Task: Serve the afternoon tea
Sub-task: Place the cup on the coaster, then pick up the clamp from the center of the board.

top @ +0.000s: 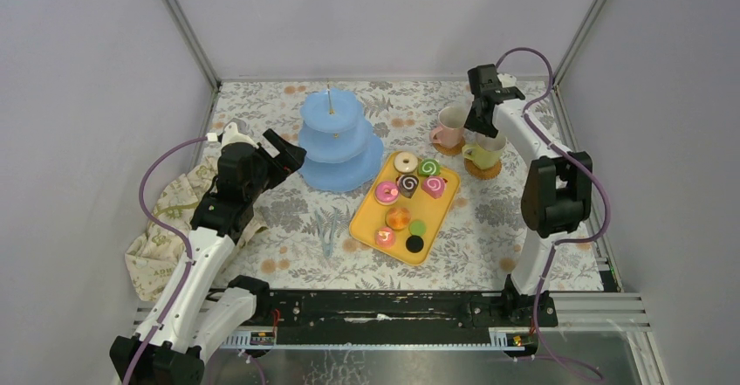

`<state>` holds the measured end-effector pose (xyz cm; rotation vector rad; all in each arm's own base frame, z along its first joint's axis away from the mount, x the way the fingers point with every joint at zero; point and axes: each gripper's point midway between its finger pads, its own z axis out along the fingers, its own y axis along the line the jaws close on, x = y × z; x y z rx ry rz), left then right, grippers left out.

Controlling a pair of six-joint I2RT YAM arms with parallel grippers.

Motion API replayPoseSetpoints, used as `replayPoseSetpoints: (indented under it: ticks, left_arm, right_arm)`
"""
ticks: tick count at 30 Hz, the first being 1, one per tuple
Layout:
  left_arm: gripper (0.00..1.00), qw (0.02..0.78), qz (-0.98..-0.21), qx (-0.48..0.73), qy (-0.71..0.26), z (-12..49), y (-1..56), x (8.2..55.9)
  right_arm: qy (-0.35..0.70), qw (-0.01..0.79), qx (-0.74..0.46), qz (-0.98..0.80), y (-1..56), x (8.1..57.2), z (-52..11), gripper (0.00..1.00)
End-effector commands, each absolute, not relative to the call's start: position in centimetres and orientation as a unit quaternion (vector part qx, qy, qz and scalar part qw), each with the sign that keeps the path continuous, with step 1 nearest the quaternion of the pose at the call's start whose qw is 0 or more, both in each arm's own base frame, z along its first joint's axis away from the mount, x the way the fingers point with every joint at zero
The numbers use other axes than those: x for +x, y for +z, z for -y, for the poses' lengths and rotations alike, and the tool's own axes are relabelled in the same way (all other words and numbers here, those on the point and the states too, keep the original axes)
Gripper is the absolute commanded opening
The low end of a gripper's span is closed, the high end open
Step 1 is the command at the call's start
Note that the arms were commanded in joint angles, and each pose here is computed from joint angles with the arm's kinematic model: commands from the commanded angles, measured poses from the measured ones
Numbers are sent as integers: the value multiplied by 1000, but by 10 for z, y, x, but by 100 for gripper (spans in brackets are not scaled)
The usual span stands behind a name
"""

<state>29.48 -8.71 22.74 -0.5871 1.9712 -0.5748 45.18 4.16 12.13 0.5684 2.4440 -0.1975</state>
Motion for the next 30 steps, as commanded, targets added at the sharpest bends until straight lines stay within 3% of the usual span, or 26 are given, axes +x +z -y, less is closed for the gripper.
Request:
replayPoseSetpoints:
  ticks: [1, 5, 17, 30]
  left_arm:
    - [97, 500, -795, -239, -245, 88, 244, 297]
    - [97, 502, -794, -241, -242, 87, 246, 298]
    - [97, 500, -796, -251, -228, 82, 244, 301]
    - [97, 488, -807, -255, -214, 81, 234, 304]
  right_arm:
    - [-66, 344, 215, -912, 162, 454, -38, 47]
    - [-63, 357, 218, -906, 176, 452, -36, 48]
    - [-18, 411, 207, -888, 234, 445, -47, 66]
    - [-2, 468, 128, -874, 280, 409, -115, 70]
